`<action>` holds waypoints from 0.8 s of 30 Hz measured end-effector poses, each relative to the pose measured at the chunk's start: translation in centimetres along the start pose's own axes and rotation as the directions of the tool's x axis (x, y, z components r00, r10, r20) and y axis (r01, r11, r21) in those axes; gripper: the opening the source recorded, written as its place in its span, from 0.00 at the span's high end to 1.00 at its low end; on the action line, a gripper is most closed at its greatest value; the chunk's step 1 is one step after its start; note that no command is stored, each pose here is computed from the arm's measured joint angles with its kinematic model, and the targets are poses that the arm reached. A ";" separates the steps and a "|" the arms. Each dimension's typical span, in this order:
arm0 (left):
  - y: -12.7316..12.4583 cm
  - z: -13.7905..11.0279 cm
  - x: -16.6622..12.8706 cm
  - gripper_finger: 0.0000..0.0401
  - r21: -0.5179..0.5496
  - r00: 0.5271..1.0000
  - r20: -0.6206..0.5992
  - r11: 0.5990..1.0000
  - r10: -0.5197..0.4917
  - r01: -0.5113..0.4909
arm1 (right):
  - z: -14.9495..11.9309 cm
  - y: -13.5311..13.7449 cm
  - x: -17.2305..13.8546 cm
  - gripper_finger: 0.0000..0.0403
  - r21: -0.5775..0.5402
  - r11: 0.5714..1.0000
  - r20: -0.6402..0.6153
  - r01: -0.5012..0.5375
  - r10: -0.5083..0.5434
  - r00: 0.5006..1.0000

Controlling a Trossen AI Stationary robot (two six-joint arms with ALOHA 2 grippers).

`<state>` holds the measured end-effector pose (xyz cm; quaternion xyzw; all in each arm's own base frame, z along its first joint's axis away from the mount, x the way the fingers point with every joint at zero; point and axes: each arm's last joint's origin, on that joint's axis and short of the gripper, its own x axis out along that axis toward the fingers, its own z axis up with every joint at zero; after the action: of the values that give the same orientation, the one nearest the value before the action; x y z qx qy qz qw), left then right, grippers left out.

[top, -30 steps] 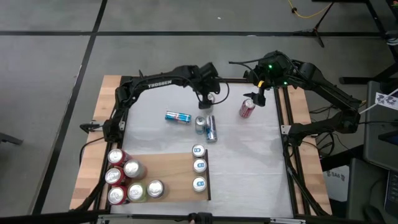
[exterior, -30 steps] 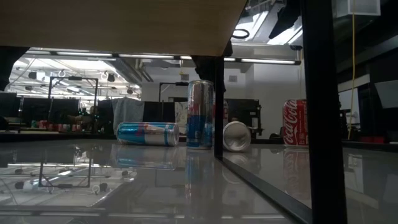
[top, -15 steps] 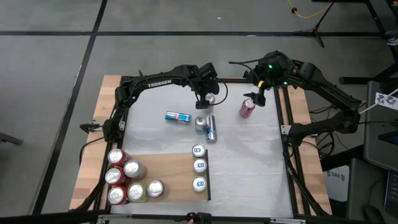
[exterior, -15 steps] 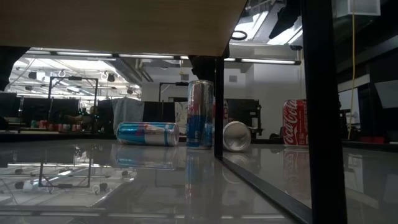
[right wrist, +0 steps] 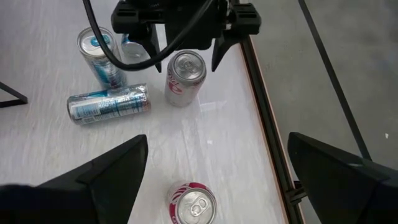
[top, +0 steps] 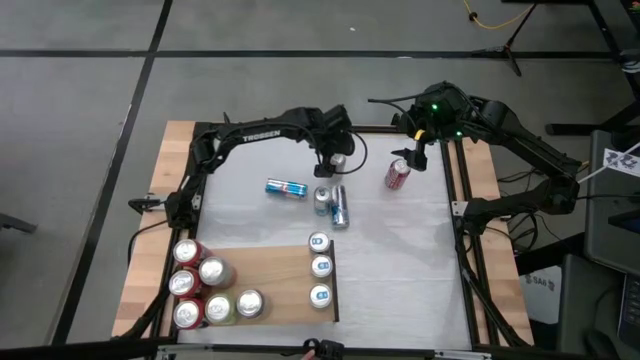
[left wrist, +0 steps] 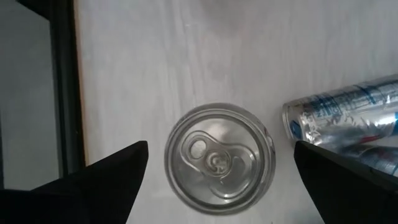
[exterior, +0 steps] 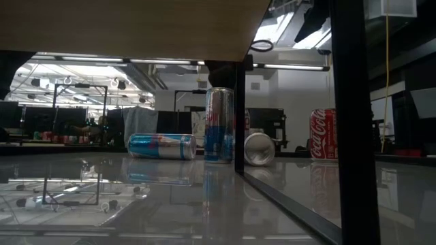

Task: Place canned beverage on shelf
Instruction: Put the silver soda can on the shelf aligned with the silver soda can

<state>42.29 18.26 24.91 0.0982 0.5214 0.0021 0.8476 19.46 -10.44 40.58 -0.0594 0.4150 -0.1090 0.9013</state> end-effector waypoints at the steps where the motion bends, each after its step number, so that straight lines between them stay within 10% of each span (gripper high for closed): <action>1: 0.0 0.0 0.3 0.01 0.002 1.000 -0.003 1.000 -0.002 0.002 | 0.0 0.0 0.0 0.07 0.000 1.000 0.000 0.000 0.000 1.000; 24: -0.6 -0.3 2.3 0.01 0.011 0.994 -0.100 0.999 0.048 -0.048 | 0.0 0.0 0.0 0.07 0.000 1.000 0.000 0.000 0.000 1.000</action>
<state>43.02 17.97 22.61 0.1139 0.5609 0.0252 0.8196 19.46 -10.44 40.58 -0.0594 0.4150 -0.1089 0.9013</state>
